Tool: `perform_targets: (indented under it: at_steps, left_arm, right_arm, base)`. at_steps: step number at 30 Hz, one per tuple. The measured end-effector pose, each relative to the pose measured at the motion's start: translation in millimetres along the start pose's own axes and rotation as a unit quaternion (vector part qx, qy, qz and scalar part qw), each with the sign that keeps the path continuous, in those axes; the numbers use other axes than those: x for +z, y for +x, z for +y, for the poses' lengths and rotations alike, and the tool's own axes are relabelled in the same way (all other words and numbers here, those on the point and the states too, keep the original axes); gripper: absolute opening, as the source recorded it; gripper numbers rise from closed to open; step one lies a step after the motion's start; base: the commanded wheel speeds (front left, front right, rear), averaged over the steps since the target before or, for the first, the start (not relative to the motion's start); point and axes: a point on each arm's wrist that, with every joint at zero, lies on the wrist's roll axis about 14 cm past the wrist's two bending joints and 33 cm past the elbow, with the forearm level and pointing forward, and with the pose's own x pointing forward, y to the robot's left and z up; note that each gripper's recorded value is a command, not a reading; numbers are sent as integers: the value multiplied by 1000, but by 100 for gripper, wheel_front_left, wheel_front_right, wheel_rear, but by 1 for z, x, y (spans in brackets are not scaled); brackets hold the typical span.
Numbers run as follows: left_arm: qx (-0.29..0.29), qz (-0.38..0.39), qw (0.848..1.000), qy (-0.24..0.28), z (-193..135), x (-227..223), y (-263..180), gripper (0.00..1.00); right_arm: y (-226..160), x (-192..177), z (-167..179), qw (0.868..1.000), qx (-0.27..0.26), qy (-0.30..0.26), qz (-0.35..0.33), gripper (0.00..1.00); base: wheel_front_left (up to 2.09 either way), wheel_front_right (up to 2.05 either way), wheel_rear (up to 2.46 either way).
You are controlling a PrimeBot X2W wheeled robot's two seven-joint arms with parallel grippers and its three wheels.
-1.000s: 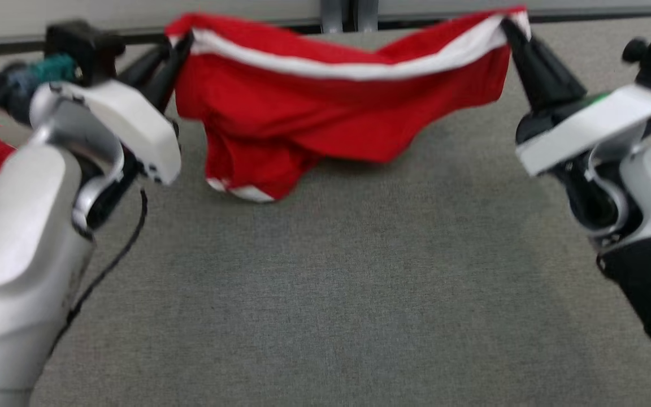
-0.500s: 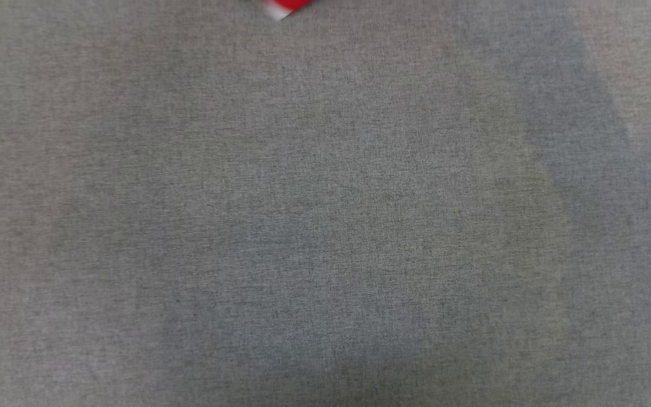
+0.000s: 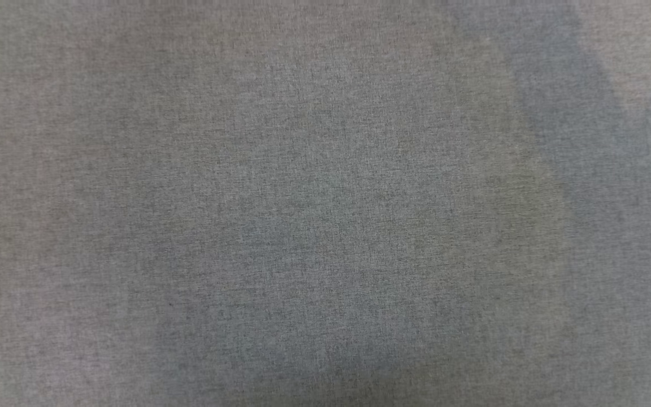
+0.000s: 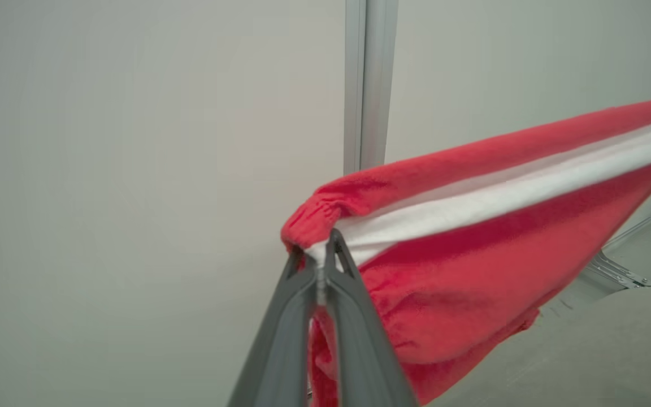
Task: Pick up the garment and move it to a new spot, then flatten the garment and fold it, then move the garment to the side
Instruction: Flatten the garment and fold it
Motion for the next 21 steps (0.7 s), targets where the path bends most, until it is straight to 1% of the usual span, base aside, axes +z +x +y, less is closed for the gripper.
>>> perform_targets:
  at_steps: [5,7,10,12,15,16,18,21]
  left_arm:
    - [6,58,998,-31,0,-50,-33,0]
    - [4,94,994,-47,-5,-75,-54,0]
    - [2,154,987,-51,-12,-108,-92,0]
    - [3,181,981,-70,-18,-120,-117,0]
    - [-15,223,970,-93,-41,-136,-152,0]
    - [-25,245,964,-103,-56,-139,-172,0]
    - [-35,267,956,-116,-71,-142,-193,0]
    - [-55,296,946,-122,-92,-144,-221,0]
  right_arm:
    - [-33,-48,10,997,1,6,83,0]
    - [-53,-68,18,992,5,3,126,0]
    - [-92,-96,33,982,9,13,190,0]
    - [-113,-101,44,977,11,24,211,0]
    - [-146,-102,61,970,13,42,240,0]
    - [-177,-110,72,959,13,60,276,0]
    - [-205,-111,78,951,11,60,302,0]
    - [-233,-102,86,947,6,67,314,0]
  base:
    - [0,0,0]
    - [0,0,0]
    - [0,0,0]
    - [0,0,0]
    - [0,0,0]
    - [0,0,0]
    - [0,0,0]
    - [0,0,0]
